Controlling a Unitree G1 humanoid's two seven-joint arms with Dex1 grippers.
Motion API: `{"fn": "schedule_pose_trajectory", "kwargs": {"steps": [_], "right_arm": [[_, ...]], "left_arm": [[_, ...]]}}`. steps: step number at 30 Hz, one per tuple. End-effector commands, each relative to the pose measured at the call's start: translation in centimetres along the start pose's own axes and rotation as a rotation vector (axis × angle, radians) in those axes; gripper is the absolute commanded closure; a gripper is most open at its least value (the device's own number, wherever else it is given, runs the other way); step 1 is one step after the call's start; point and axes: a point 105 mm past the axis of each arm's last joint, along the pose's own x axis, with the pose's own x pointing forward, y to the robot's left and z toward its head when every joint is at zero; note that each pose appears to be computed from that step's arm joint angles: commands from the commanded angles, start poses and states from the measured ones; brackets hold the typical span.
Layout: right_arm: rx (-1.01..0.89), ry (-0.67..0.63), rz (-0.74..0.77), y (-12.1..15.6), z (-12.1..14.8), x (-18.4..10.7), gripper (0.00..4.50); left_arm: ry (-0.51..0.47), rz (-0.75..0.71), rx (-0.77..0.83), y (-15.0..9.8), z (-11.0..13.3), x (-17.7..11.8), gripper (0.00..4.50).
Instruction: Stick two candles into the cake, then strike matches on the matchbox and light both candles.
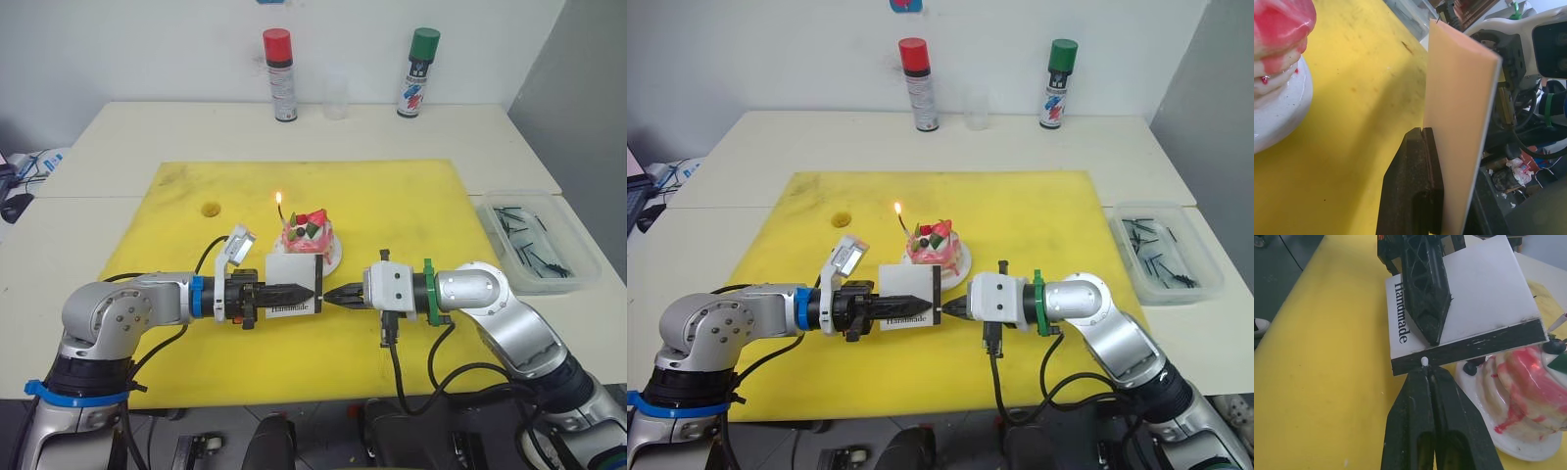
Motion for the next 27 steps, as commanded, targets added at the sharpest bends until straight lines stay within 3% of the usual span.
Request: {"fn": "schedule_pose_trajectory", "kwargs": {"steps": [1, 7, 11, 14, 17, 19, 22, 27], "right_arm": [[-0.050, -0.005, -0.011, -0.5, 0.7, 0.1, 4.48], [-0.062, 0.013, -0.010, -0.5, 0.4, 0.5, 4.48], [-0.074, 0.009, 0.032, 0.2, 0.3, 1.1, 4.48], [-0.120, 0.021, 0.114, 1.5, -0.6, 1.0, 4.48], [-0.144, 0.039, 0.162, 1.7, -1.1, 0.1, 4.48], [-0.147, 0.043, 0.148, 1.0, -0.8, -0.7, 4.48], [-0.145, 0.036, 0.089, -0.3, 0.0, -1.8, 4.48], [-0.144, 0.009, -0.033, -2.6, 1.8, -2.7, 4.48]], "left_arm": [[-0.021, -0.024, 0.042, -0.8, 0.7, -0.1, 4.50], [-0.033, -0.039, 0.038, -1.1, 0.9, 0.2, 4.50], [-0.084, -0.071, 0.057, -1.8, 2.4, 0.6, 4.50], [-0.174, -0.080, 0.172, -3.1, 6.4, 0.3, 4.50], [-0.295, -0.023, 0.293, -4.0, 11.3, -2.1, 4.50], [-0.318, 0.015, 0.337, -4.6, 12.6, -3.6, 4.50], [-0.281, 0.063, 0.346, -4.9, 11.7, -4.7, 4.50], [-0.167, 0.112, 0.215, -3.8, 6.4, -5.3, 4.50]]}}
